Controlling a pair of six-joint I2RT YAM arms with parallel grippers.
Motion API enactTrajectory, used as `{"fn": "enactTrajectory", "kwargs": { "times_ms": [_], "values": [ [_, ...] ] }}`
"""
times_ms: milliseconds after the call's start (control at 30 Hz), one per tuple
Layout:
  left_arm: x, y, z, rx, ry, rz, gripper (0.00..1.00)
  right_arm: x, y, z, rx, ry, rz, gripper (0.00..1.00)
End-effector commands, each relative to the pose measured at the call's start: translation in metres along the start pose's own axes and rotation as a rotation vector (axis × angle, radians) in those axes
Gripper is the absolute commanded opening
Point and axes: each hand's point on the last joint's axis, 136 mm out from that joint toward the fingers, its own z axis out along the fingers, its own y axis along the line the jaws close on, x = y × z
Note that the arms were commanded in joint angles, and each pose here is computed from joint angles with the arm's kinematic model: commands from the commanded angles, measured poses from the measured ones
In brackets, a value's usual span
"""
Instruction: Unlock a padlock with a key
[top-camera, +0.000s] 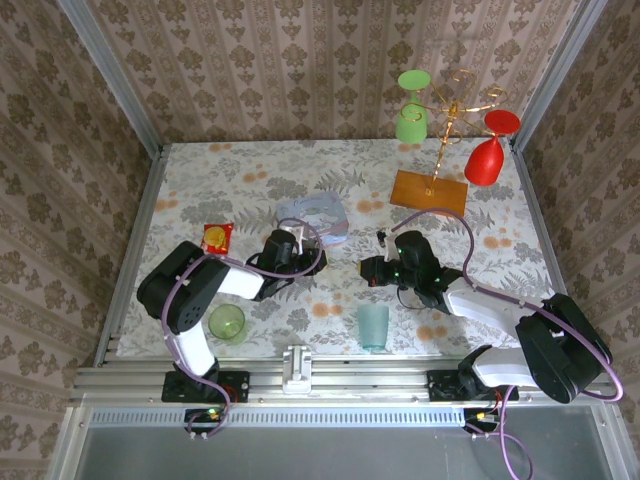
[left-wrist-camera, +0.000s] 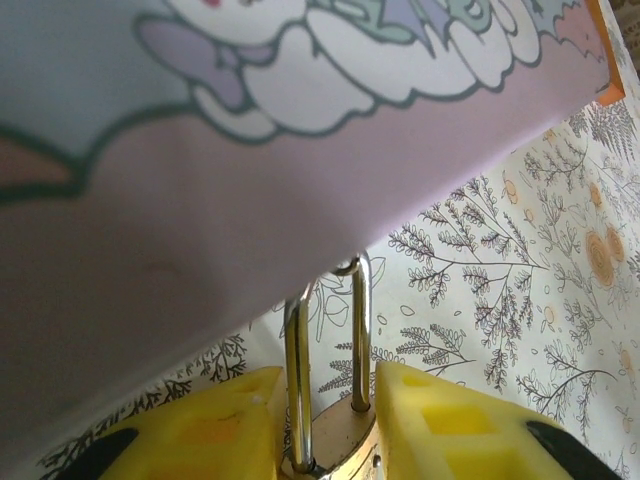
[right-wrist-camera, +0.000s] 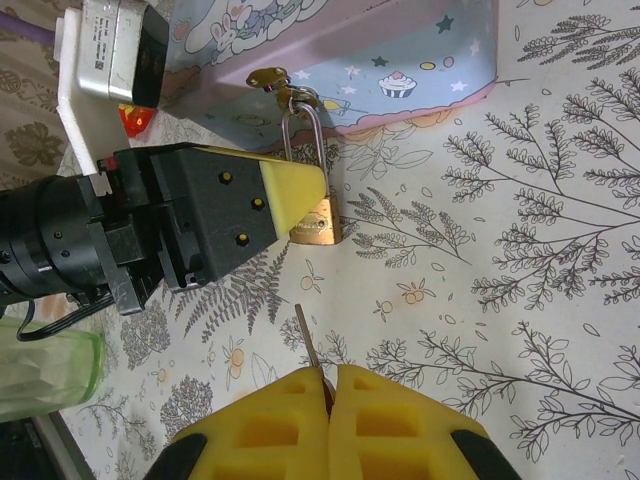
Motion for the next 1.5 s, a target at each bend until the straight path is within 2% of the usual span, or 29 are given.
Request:
{"fn": "enactTrajectory", "kwargs": {
  "times_ms": [0, 133, 267, 433, 667, 867, 1067, 1333, 1467],
  "values": [
    [-0.002, -0.005, -0.003, 0.024, -0.009, -0.014, 0.25, -0.006, -0.001, -0.004, 0.005, -0.031, -0.018, 0.00],
    [-0.007, -0.009, -0.005, 0.040, -0.024, -0.021, 0.19, -0.006, -0.001, -0.004, 0.005, -0.033, -0.019, 0.00],
    [-0.011, -0.014, -0.005, 0.057, -0.030, -0.026, 0.19, -0.006, -0.001, -0.004, 0.004, -0.034, -0.018, 0.00],
    [-0.011, -0.009, -0.004, 0.033, -0.030, -0.029, 0.31, -0.008, 0.001, -0.004, -0.002, -0.040, -0.018, 0.00],
    [-0.021, -0.012, -0.008, 0.042, -0.073, -0.055, 0.19, -0.005, 0.000, -0.004, -0.002, -0.036, -0.017, 0.00],
    [-0.020, -0.014, -0.003, 0.062, -0.062, -0.061, 0.17, -0.005, 0.000, -0.005, -0.002, -0.039, -0.018, 0.00],
    [-0.016, -0.008, 0.002, 0.052, -0.054, -0.071, 0.22, -0.004, -0.001, -0.005, -0.001, -0.038, -0.018, 0.00],
    [-0.014, -0.005, 0.006, 0.047, -0.048, -0.074, 0.22, -0.004, -0.001, -0.005, 0.000, -0.040, -0.019, 0.00],
    [-0.013, -0.002, 0.006, 0.045, -0.055, -0.081, 0.18, -0.004, -0.002, -0.005, 0.002, -0.040, -0.018, 0.00]
  ]
}}
